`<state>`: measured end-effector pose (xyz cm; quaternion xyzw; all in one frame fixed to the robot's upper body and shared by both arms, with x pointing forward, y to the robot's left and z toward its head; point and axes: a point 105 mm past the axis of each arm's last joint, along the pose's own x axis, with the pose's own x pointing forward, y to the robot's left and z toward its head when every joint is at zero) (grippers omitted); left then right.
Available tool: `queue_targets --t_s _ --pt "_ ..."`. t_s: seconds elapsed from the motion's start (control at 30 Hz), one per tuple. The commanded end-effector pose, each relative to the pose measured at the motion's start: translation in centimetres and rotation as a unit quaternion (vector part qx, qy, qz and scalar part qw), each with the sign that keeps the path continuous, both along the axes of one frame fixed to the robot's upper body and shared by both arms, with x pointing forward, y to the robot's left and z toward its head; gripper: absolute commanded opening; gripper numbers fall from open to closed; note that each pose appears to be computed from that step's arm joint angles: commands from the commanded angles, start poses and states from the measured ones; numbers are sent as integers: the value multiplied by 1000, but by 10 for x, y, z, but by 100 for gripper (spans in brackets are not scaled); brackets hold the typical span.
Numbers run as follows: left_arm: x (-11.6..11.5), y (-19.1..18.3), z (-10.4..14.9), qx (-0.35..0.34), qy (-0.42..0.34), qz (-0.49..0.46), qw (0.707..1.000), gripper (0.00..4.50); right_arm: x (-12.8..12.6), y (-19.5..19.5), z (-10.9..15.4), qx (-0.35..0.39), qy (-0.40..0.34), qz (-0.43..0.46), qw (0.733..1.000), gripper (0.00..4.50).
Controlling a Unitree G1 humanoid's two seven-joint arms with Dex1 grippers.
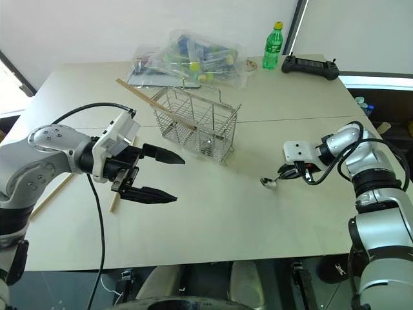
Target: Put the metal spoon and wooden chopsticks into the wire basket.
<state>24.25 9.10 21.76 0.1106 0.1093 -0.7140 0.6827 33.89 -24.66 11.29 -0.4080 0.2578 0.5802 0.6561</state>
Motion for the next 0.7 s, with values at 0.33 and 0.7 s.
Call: queue_targets --t_s 0.33,0.7 --pt "8 1 17 -19 -38 6 999 450 -6 1 6 16 -8 -8 1000 66" --pt "11 -1 23 -26 -46 5 999 450 -1 8 1 21 -13 -14 1000 66"
